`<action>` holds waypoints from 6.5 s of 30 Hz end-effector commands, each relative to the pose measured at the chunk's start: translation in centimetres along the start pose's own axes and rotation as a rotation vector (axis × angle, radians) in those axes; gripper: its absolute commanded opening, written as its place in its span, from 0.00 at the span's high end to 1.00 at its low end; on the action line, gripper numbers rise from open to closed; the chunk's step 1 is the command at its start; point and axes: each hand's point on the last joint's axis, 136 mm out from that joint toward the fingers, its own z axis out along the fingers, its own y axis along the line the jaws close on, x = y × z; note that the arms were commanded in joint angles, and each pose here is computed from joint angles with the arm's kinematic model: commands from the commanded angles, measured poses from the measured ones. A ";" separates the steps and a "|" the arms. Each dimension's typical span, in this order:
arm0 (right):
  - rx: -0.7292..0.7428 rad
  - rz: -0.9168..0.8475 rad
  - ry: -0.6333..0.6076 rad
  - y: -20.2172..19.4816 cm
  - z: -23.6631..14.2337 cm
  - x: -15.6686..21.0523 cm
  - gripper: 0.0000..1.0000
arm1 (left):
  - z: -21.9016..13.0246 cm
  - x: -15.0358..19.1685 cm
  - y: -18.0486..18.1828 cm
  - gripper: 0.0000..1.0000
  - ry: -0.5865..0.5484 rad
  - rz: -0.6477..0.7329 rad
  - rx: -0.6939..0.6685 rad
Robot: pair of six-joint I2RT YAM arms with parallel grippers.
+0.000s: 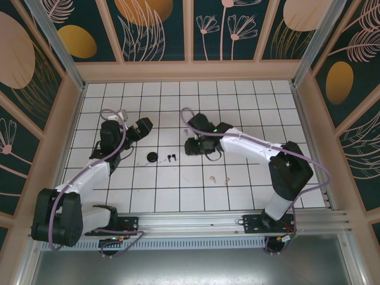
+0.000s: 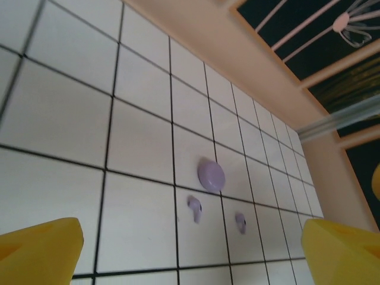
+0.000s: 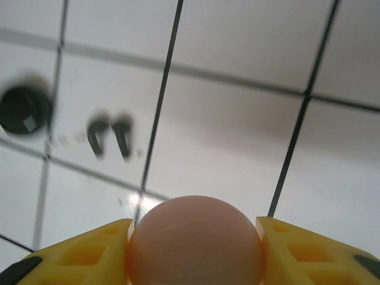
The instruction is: Insert the wireless bluetooth earbuds into the charging case
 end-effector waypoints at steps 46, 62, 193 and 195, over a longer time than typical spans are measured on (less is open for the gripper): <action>-0.409 0.891 -0.190 1.0 -2.2 -10.3 0.52 | 7.8 9.8 -12.6 0.41 0.067 0.075 0.572; -0.421 0.879 -0.168 1.8 -1.6 -9.8 0.52 | 9.0 9.6 -13.2 0.48 0.064 0.072 0.588; -0.730 -0.089 -0.462 -2.0 -12.6 -5.7 0.57 | 1.9 12.8 -22.2 1.00 0.507 0.326 0.935; -0.729 -0.091 -0.464 -1.9 -12.7 -5.8 0.59 | 1.9 12.9 -22.3 1.00 0.509 0.326 0.936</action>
